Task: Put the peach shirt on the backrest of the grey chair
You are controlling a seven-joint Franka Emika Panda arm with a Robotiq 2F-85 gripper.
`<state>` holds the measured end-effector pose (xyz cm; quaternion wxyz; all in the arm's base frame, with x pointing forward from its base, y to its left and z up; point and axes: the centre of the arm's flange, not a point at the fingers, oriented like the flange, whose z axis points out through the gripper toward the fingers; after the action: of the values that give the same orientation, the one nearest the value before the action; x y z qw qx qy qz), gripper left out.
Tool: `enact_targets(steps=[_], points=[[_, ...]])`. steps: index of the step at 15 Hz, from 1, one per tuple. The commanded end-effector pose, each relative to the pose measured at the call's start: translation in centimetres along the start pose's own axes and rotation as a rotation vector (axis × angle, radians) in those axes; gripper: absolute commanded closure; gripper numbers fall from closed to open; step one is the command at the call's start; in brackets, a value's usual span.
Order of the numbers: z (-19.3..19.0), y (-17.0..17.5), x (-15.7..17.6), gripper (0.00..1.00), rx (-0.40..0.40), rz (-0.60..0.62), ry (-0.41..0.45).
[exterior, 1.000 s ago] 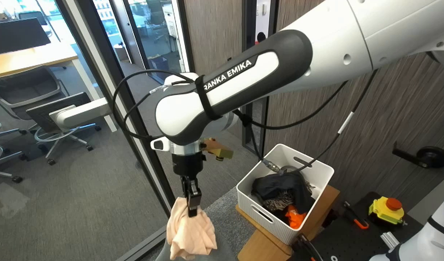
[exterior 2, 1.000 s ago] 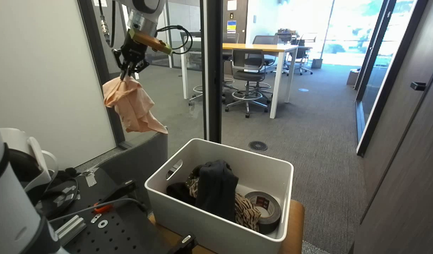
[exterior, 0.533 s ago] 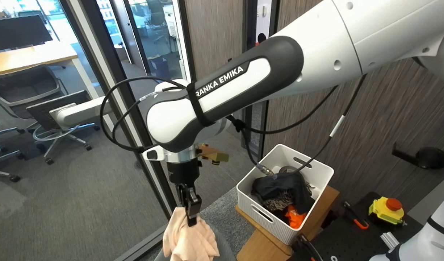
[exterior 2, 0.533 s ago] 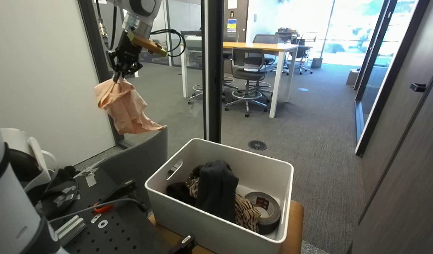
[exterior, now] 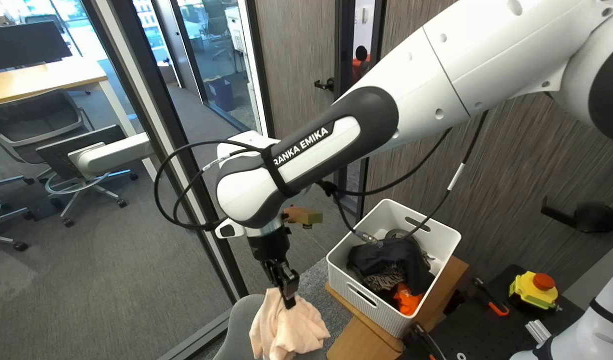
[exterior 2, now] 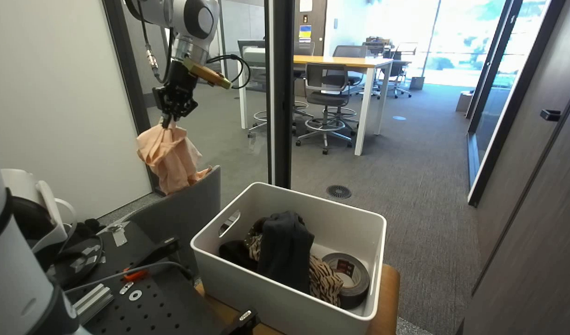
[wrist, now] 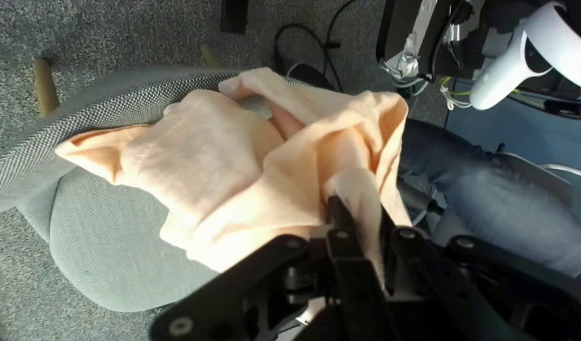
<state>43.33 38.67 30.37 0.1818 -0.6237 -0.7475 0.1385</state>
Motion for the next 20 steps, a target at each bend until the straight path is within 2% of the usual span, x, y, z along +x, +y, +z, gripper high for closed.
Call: enact_targets(steps=[1, 6, 13, 16, 20], points=[[1.0, 1.6, -0.7, 0.89, 0.017, -0.051, -0.052], [3.1, 2.5, -1.7, 0.89, 0.024, -0.088, -0.126], [4.1, 3.4, -2.8, 0.89, -0.001, -0.116, -0.28], [4.3, 3.7, -3.2, 0.89, -0.008, -0.13, -0.297], [5.2, 4.2, -3.1, 0.89, -0.013, -0.127, -0.256]])
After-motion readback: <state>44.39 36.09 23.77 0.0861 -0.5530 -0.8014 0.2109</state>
